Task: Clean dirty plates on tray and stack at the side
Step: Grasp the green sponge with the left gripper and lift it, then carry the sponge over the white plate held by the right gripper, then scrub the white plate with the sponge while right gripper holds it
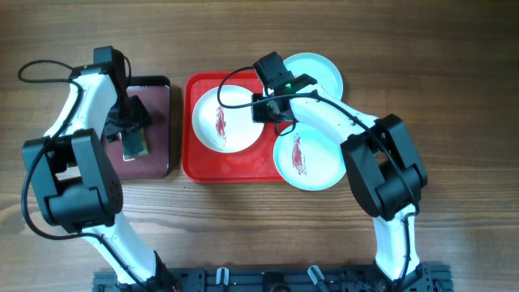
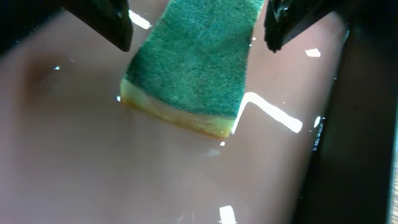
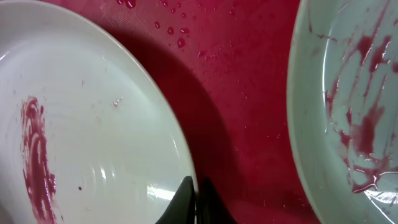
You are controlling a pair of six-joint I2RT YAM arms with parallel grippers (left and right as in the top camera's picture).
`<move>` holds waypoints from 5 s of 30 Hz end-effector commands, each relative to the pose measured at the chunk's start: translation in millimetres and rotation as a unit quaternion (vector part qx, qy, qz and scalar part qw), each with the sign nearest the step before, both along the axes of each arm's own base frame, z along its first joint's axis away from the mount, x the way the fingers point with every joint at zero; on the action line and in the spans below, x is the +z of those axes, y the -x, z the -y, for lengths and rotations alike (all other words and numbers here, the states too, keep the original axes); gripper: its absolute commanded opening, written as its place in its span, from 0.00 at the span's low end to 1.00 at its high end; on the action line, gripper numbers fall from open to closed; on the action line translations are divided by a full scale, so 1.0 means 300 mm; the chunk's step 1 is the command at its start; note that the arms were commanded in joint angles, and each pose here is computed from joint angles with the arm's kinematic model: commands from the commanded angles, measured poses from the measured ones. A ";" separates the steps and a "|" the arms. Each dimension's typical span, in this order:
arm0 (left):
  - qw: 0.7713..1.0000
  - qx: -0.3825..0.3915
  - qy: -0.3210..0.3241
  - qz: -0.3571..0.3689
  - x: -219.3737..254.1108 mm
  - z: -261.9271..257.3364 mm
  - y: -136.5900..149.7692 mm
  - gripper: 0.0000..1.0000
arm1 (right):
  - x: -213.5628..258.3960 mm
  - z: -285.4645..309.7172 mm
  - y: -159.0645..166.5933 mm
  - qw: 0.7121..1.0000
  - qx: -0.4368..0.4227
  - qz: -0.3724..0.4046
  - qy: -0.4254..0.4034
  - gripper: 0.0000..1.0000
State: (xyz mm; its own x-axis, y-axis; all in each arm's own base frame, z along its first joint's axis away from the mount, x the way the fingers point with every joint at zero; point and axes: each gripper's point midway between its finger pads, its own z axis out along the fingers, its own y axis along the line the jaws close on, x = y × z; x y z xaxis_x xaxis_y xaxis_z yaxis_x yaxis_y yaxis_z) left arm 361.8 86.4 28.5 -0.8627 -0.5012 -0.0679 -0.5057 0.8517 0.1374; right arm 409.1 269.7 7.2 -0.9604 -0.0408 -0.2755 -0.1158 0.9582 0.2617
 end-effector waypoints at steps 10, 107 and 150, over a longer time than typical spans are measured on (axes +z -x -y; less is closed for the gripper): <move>1.000 0.004 0.020 -0.020 -0.119 0.028 0.071 0.58 | -0.042 -0.004 -0.001 1.000 -0.005 -0.011 0.006 0.04; 0.949 -0.235 0.196 0.074 -0.119 0.852 -0.063 0.04 | -0.031 0.009 0.033 0.995 0.031 -0.066 -0.061 0.04; 0.988 -0.099 0.012 0.114 -0.124 0.520 -0.173 0.04 | -0.092 -0.033 0.068 0.974 0.035 -0.145 -0.168 0.05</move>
